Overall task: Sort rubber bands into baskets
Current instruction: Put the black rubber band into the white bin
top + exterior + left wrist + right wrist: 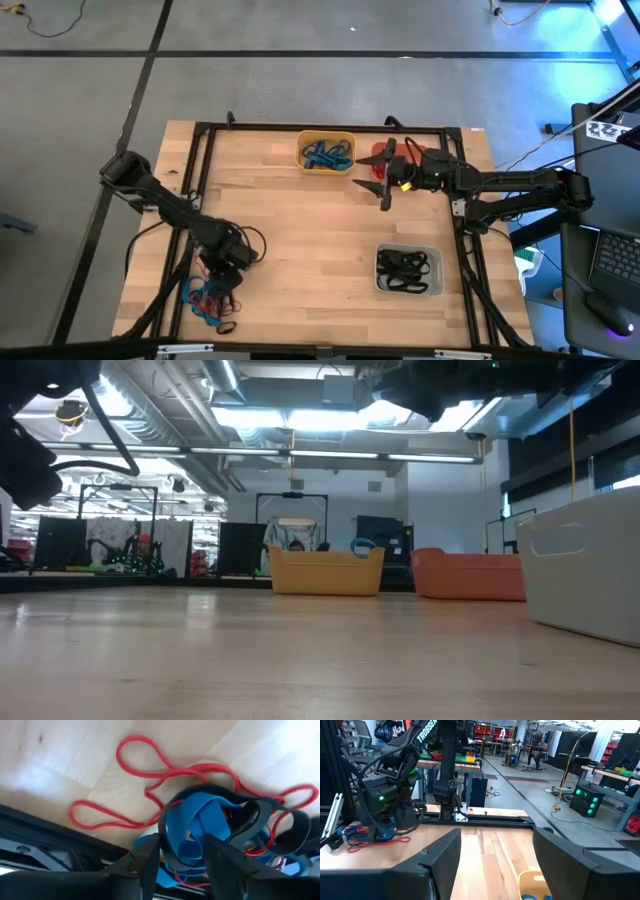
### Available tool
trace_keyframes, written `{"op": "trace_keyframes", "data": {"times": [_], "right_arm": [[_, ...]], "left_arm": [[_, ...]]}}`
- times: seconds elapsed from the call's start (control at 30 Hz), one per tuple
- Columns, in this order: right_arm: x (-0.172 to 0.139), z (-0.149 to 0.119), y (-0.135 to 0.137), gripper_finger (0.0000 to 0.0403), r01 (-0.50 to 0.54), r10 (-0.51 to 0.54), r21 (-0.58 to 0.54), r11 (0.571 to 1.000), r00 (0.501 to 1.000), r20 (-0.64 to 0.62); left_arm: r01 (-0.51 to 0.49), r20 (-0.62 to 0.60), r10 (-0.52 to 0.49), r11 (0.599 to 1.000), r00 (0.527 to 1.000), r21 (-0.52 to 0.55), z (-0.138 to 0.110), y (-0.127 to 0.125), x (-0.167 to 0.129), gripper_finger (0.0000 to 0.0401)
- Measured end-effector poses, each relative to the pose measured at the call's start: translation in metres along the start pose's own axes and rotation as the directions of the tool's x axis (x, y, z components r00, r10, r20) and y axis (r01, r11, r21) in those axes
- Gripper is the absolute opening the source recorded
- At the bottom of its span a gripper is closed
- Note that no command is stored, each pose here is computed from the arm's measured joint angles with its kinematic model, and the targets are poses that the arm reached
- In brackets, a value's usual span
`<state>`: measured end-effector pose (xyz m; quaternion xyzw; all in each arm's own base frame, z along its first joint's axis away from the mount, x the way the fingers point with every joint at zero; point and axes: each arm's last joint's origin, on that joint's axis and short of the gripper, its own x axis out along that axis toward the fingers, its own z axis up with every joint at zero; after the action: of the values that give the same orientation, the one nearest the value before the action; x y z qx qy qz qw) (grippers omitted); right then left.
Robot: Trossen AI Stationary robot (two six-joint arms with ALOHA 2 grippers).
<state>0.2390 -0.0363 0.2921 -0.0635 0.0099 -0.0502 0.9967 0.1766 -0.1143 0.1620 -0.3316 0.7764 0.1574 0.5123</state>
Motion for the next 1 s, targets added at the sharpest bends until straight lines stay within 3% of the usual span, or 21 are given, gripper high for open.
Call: {"op": "trace_keyframes", "data": {"times": [0.37, 0.77, 1.0], "right_arm": [[0.000, -0.001, 0.000, 0.0247, 0.000, 0.001, 0.001, 1.000, 1.000, -0.007], [0.000, -0.009, 0.003, 0.0247, -0.048, 0.053, 0.059, 0.997, 0.995, -0.084], [-0.001, -0.017, 0.005, 0.0247, -0.059, 0.080, 0.127, 0.990, 0.983, -0.166]], "left_arm": [[0.007, 0.008, -0.008, 0.990, 1.000, 0.144, 0.005, 0.002, -0.002, 0.0007], [-0.012, 0.181, -0.041, 0.960, 0.983, 0.279, 0.010, -0.016, -0.034, 0.0008], [-0.105, 0.394, -0.040, 0.934, 0.918, 0.340, 0.016, -0.027, -0.067, 0.0004]]}}
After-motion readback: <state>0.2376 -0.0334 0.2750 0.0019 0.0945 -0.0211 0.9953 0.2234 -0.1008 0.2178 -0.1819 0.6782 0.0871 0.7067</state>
